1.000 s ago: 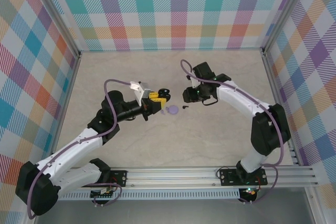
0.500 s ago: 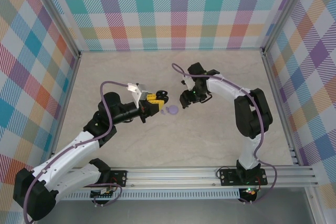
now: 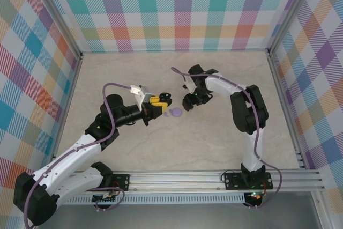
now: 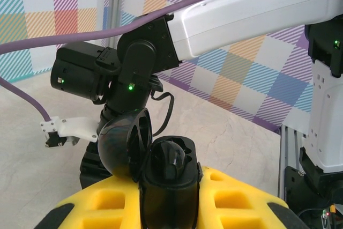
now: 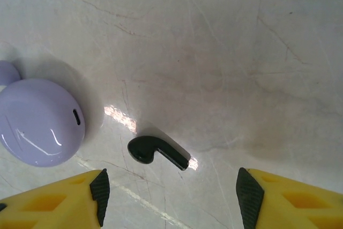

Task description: Insert the wireless bluetooth earbuds into the charging case

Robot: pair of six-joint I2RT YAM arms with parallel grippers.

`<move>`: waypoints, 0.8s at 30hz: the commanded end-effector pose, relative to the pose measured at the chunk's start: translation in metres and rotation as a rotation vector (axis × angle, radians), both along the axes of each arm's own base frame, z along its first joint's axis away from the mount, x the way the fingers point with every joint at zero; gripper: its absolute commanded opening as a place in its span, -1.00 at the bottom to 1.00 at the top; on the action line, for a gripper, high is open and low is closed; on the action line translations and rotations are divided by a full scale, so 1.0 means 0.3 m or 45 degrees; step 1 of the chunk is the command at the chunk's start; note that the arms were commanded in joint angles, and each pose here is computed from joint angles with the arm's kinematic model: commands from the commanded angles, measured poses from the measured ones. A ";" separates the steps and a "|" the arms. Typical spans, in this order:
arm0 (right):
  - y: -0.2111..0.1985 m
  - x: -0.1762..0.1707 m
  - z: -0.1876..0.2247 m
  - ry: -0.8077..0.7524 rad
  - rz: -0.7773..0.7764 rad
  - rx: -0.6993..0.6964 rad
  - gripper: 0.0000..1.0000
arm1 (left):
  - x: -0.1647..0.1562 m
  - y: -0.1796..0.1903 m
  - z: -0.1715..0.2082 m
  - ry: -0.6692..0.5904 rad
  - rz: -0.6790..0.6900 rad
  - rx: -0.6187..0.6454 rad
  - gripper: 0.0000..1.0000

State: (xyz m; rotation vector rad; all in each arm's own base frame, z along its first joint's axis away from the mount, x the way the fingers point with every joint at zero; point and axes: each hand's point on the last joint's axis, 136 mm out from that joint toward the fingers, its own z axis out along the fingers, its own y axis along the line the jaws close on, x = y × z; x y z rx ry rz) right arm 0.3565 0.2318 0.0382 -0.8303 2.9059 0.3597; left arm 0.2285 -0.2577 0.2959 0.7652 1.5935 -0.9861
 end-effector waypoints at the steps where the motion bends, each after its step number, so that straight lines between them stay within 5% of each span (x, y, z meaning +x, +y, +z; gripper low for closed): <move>1: 0.015 -0.006 -0.005 0.024 0.068 -0.007 0.33 | -0.016 -0.003 0.055 -0.053 -0.013 -0.026 -0.87; 24: -0.035 0.031 -0.073 -0.027 -0.007 -0.256 0.26 | 0.004 0.004 0.029 -0.029 0.029 -0.004 -0.87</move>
